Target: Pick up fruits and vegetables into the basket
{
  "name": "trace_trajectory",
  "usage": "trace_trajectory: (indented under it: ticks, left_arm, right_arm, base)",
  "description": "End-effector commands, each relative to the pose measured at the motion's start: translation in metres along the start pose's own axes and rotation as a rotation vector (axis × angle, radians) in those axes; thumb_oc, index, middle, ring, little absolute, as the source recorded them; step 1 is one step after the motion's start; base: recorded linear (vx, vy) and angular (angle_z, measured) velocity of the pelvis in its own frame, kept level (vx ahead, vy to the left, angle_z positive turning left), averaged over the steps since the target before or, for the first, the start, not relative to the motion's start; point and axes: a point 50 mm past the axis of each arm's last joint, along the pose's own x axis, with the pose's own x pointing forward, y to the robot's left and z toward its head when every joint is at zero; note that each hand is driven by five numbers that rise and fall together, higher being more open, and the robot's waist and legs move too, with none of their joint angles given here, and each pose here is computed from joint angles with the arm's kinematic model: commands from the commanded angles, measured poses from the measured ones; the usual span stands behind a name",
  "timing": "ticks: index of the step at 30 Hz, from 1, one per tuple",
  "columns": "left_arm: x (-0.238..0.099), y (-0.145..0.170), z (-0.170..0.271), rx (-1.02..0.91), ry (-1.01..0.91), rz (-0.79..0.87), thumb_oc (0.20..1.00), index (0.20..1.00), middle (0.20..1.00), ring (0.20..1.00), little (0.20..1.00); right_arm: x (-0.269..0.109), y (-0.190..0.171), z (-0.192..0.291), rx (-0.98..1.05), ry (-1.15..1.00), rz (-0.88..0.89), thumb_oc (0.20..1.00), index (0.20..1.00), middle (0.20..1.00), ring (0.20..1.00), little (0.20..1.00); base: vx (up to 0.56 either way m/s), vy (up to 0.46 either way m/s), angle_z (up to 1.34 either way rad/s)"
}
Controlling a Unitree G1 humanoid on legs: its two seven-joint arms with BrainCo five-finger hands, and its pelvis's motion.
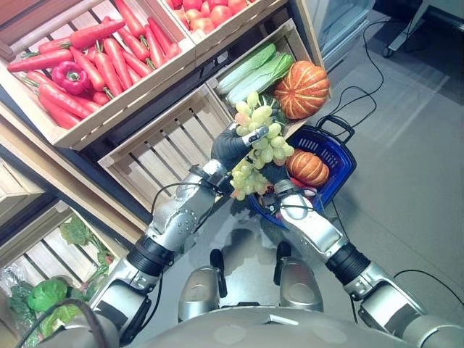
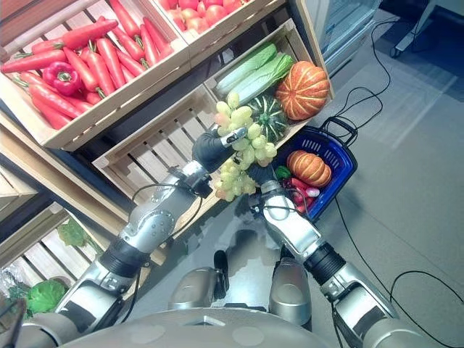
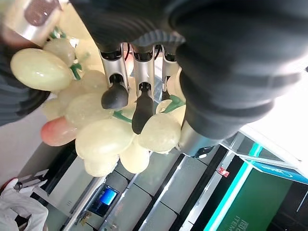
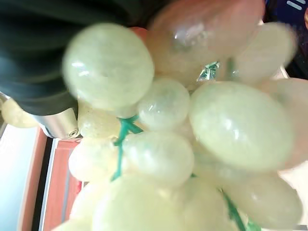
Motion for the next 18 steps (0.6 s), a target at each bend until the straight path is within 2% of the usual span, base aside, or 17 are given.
trace_trajectory:
  ticks: [1,3,4,8,15,18]
  left_arm:
    - [0.002,-0.038,0.002,-0.115,-0.061,-0.148,0.2,0.2,0.2,0.2,0.2]
    - [0.002,-0.035,-0.001,-0.106,-0.033,-0.13,0.2,0.2,0.2,0.2,0.2]
    - [0.001,-0.033,-0.005,-0.075,-0.003,-0.116,1.0,1.0,1.0,1.0,1.0]
    - [-0.002,-0.029,-0.007,0.052,0.015,-0.153,1.0,1.0,1.0,1.0,1.0]
    - [-0.02,-0.004,0.029,0.366,-0.166,0.006,1.0,1.0,1.0,1.0,1.0]
    - [-0.038,0.014,0.04,0.413,-0.2,0.093,1.0,1.0,1.0,1.0,1.0]
  right_arm:
    - [0.012,0.016,0.05,0.141,-0.239,0.017,0.2,0.2,0.2,0.2,0.2]
    - [0.013,0.014,0.05,0.148,-0.245,0.014,0.2,0.2,0.2,0.2,0.2]
    - [0.013,0.012,0.051,0.151,-0.251,0.009,0.2,0.2,0.2,0.2,0.2]
    - [0.012,-0.001,0.049,0.145,-0.265,-0.023,0.2,0.2,0.2,0.2,0.2]
    - [0.003,-0.036,0.043,0.122,-0.292,-0.135,0.2,0.2,0.2,0.2,0.2]
    - [-0.006,-0.06,0.043,0.092,-0.314,-0.188,0.2,0.2,0.2,0.2,0.2]
  base:
    - [0.0,0.0,0.0]
    - [0.0,0.0,0.0]
    - [0.0,0.0,0.0]
    - [0.01,-0.016,0.0]
    - [0.01,-0.028,0.0]
    - [-0.03,-0.053,0.01]
